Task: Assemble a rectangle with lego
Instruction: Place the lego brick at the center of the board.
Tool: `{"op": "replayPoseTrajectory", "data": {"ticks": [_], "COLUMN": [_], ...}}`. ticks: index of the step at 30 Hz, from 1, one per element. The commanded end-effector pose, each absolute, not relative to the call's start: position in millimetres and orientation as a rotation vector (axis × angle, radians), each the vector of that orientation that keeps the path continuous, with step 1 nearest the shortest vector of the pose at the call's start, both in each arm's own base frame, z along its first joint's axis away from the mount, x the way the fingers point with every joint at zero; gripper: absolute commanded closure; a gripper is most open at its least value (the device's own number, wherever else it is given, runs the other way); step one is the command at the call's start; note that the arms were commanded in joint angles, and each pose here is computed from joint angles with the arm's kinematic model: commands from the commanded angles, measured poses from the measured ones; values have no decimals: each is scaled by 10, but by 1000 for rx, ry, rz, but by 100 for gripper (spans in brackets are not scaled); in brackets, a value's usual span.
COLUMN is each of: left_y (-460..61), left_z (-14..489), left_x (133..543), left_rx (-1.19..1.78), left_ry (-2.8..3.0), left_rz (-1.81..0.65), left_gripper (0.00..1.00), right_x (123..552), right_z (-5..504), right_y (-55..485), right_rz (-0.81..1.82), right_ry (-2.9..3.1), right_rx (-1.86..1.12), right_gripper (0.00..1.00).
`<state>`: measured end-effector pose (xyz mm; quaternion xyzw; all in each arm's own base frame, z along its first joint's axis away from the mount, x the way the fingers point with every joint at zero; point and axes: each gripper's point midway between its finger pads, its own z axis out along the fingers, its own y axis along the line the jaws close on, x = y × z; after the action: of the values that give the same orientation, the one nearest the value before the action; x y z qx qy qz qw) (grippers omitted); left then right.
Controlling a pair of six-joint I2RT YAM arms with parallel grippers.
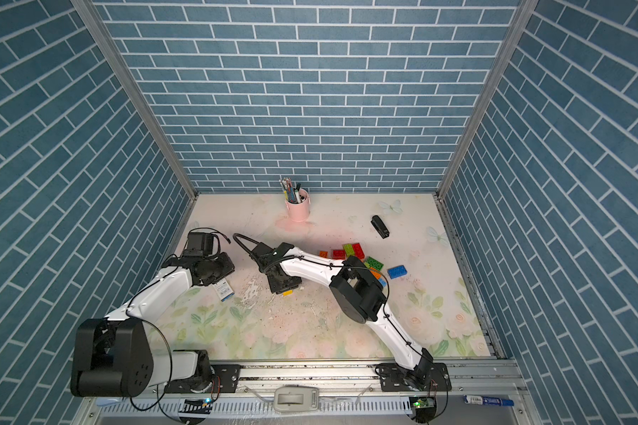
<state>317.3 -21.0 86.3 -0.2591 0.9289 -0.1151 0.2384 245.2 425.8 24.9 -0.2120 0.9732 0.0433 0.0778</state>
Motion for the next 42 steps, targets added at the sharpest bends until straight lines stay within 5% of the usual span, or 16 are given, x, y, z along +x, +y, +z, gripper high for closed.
{"op": "replayPoseTrajectory", "data": {"ticks": [1,42], "left_y": [-191,-202], "left_z": [812,797], "left_x": [3115,3107], "left_rx": [-724,-729], "left_ry": [2559,2551], "left_rz": [-310,-321], "left_gripper": [60,61], "right_x": [2469,2525], "right_z": [133,231], "right_y": [4200,4358], "right_rz": [75,138], "right_ry": [2952,2919], "right_rx": [-557,-550], "right_gripper": [86,84]}}
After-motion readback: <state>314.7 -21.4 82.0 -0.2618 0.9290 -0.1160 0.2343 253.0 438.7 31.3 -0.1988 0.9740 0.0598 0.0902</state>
